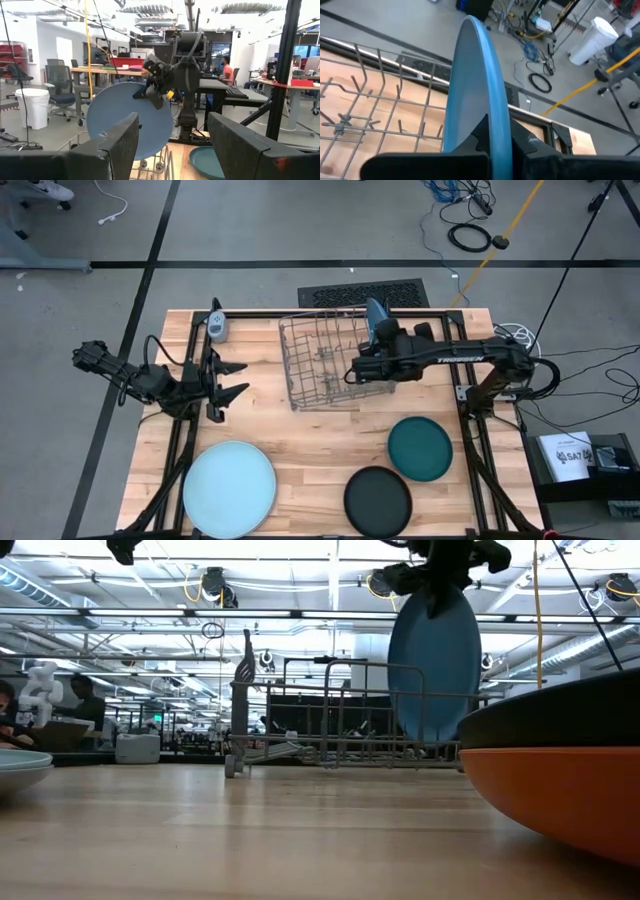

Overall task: Sort dishes
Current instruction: Put the blue plate in the dish rack, then put the light blue plate in the dish rack

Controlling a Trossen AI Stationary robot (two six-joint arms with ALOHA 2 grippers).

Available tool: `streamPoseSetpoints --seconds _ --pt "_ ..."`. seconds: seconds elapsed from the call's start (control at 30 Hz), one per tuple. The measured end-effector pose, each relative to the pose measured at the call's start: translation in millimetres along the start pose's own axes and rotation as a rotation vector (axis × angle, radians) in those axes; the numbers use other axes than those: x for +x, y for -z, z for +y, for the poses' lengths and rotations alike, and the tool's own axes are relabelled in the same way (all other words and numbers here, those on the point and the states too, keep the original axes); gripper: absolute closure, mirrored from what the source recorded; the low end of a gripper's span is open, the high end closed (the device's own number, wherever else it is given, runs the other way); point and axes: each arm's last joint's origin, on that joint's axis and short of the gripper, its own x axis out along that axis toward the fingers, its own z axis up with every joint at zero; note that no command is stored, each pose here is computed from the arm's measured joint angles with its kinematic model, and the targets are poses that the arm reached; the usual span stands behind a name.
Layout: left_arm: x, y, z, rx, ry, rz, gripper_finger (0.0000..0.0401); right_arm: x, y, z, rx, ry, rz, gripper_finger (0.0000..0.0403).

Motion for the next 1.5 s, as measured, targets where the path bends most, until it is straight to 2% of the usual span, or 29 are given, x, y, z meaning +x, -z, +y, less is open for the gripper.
streamPoseSetpoints --seconds 0.23,0.43,0.77,0.97,1.13,1.5 --pt "0.0 0.0 0.0 0.0 0.0 0.0 0.0166 1.8 1.0 1.8 0.002 -0.013 0.049 0.0382" --pt "0.0 0.0 0.0 -0.001 0.0 0.0 0.0166 0.8 1.1 5.3 -0.042 -0.044 0.06 0.0364" --pt "0.0 0.1 0.0 -0.001 0.0 0.001 0.0166 -0.4 2.0 5.2 -0.062 -0.057 0.082 0.024" --pt "0.0 0.3 0.0 0.001 0.001 0.002 0.0166 -3.9 -3.3 2.6 -0.093 -0.059 0.057 0.0193" --pt "0.0 0.3 0.0 0.001 0.001 0.003 0.0166 -12.4 -14.6 -1.4 -0.086 -0.072 0.015 0.0181" --pt "0.0 0.4 -0.1 0.001 0.001 0.003 0.0166 -43.4 -40.0 -9.8 -0.113 -0.156 -0.094 0.0183"
